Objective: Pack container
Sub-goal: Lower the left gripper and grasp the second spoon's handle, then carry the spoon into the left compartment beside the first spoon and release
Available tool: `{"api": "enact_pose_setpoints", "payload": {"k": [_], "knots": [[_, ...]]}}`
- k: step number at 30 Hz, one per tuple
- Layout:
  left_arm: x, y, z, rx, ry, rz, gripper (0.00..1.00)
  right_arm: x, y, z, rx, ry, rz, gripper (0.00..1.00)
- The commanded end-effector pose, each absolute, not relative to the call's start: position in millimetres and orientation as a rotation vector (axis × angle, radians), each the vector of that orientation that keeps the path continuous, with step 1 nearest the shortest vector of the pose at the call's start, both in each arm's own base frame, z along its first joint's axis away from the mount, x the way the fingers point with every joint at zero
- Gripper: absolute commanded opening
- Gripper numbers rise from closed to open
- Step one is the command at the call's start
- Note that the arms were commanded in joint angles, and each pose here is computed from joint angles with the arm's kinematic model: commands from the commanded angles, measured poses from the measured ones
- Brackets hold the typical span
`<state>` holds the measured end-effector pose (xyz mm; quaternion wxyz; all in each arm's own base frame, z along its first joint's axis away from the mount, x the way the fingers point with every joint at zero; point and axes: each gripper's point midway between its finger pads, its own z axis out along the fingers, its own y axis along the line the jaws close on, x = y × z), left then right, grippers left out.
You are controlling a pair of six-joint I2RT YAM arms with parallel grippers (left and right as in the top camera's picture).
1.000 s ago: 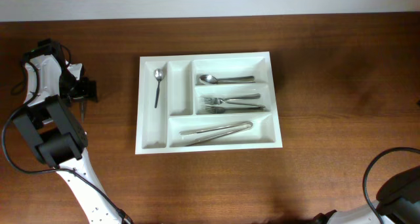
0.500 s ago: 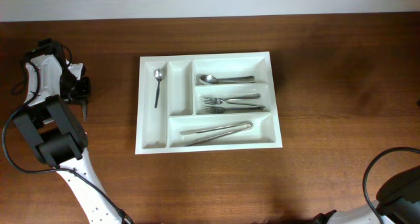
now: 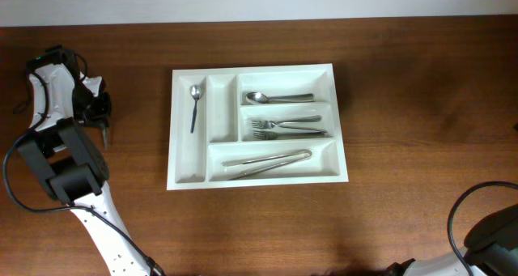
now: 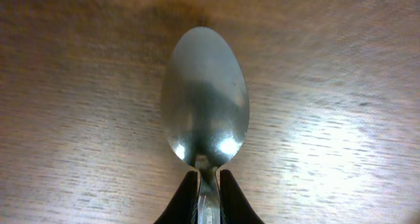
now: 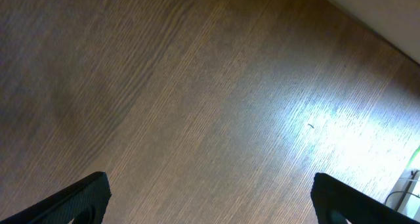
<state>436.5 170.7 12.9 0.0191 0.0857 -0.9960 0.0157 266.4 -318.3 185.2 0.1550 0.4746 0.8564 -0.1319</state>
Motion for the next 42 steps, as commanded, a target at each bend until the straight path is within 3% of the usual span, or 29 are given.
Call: {"api": "enact_pose_setpoints", "payload": {"k": [1,14,38,42], "knots": [[449.7,166.2,23.4,0.285,-3.135,0.102,0.02,264.2,-318.8,182.2,1.372,2.456,-0.382,0.99],[442.0,124.9,41.5,0.210,-3.069,0.239,0.02,264.2,-318.8,182.4,1.371,2.456,-0.382,0.99],[448.5,-40.3,66.7,-0.262,-3.005,0.292,0.02,264.2,-318.8,182.2,1.372,2.456,-0.382,0.99],[447.4,-56.5,66.8,-0.283,-3.000,0.293,0.08,264.2,-318.8,182.2,1.372,2.456,-0.382,0.99]]}}
